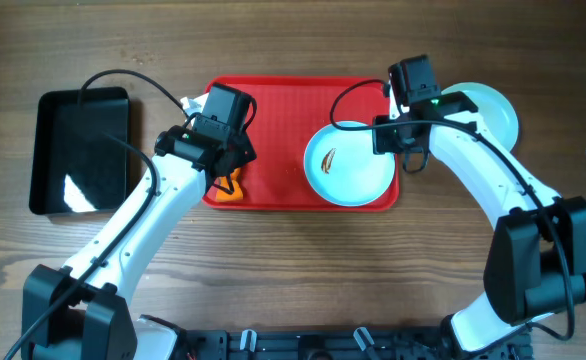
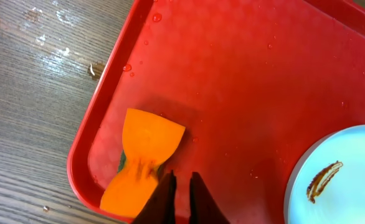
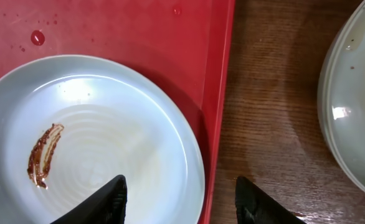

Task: Clean dirty plates on tray and stack at the side
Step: 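Grip the remaining plate rim with the right gripper and pull it left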

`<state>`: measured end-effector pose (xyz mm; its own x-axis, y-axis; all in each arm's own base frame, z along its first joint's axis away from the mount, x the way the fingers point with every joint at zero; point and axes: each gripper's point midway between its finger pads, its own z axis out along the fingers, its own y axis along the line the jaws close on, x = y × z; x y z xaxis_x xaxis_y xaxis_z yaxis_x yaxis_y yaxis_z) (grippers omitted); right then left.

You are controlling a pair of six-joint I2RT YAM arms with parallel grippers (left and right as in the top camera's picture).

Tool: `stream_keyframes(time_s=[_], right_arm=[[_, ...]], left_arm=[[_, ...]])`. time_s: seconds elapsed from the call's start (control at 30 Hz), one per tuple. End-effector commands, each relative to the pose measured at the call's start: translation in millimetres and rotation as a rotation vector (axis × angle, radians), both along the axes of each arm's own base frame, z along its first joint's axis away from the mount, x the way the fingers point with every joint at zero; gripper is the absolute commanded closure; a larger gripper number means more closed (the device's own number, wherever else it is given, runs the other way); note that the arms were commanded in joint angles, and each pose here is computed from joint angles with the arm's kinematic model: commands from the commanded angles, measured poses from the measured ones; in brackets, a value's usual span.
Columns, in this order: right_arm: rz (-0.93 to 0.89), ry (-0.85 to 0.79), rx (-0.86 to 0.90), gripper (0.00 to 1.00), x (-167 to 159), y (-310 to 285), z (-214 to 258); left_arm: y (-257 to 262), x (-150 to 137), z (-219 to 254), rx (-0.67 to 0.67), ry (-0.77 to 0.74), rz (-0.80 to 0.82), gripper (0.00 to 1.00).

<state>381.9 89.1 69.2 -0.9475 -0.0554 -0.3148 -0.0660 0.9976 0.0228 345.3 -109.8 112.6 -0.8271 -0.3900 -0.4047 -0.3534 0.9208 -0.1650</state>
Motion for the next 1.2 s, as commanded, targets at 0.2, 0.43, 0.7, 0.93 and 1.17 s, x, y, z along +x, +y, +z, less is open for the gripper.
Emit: stream_keyframes(time_s=[0.2, 0.43, 0.7, 0.93, 1.17], right_arm=[[0.059, 0.017, -0.018, 0.49, 2, 1, -18], [0.077, 0.082, -0.010, 0.56, -3, 5, -41], [0.081, 0.117, -0.023, 0.60, -5, 3, -57], [0.084, 0.158, -0.030, 0.66, -10, 3, -72], [0.140, 0.202, 0.172, 0.73, -21, 40, -68]], left_arm=[[1, 2, -1, -0.010, 0.005, 0.014, 0.74], [1, 2, -1, -0.011, 0.005, 0.014, 0.74], [1, 1, -1, -0.008, 0.009, 0.013, 0.74], [1, 1, -1, -0.009, 0.008, 0.013, 0.75], [0, 3, 0, -0.012, 0.001, 0.014, 0.76]])
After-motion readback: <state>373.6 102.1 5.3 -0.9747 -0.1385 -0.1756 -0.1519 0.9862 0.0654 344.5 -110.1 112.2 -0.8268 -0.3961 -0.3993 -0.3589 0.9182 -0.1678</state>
